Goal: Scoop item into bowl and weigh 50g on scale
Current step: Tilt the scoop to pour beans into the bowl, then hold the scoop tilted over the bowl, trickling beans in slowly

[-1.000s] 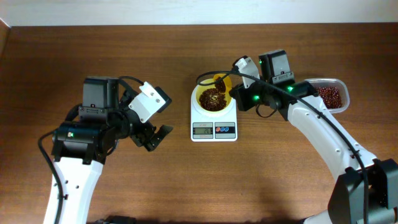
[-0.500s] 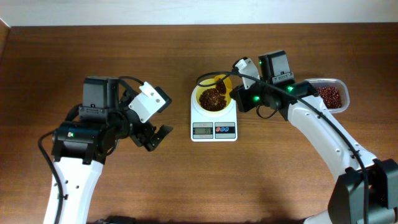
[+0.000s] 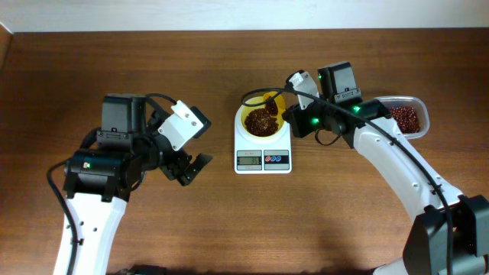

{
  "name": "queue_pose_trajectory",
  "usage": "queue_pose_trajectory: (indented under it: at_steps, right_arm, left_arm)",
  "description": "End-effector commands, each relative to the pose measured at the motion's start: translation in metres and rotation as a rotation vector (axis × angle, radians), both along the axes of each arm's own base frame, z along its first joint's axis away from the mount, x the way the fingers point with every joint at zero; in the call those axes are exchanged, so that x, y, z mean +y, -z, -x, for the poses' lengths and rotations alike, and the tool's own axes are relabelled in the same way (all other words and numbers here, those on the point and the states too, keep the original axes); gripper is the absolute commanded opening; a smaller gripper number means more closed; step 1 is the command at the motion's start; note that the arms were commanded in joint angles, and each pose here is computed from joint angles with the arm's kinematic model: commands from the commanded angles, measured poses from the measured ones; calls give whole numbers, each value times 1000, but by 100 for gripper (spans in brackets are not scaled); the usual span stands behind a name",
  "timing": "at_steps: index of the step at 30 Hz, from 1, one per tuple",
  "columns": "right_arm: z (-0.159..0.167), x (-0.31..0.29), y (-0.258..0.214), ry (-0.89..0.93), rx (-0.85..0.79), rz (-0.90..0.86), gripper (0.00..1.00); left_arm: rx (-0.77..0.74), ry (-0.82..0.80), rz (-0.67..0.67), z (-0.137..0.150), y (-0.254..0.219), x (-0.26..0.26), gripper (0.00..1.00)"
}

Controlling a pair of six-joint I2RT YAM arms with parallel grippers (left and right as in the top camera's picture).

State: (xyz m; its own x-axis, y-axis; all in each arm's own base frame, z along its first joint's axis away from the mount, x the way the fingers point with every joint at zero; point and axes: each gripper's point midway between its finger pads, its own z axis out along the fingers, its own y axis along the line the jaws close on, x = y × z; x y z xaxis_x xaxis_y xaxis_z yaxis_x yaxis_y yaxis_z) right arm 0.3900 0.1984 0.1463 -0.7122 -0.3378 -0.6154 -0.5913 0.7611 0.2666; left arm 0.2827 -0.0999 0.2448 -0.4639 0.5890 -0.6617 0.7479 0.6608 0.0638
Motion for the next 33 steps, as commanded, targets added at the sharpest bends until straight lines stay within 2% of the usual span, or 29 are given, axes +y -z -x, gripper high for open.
queue_pose_trajectory:
  at_steps: [1, 19, 22, 26, 33]
  right_arm:
    - [-3, 2, -19, -8, -56, -2, 4]
    - [2, 11, -19, -23, -53, 7, 4]
    - [-1, -6, -8, 31, -44, 98, 4]
    - [-4, 7, -30, 5, -83, 55, 4]
    - [-2, 6, -27, 5, -73, 62, 4]
  left_arm:
    - [-26, 8, -6, -2, -7, 1, 99]
    - [-26, 8, -6, -2, -7, 1, 99]
    - [-26, 8, -6, -2, -7, 1, 99]
    - [-26, 8, -6, -2, -7, 1, 99]
    - [-26, 8, -6, -2, -7, 1, 99]
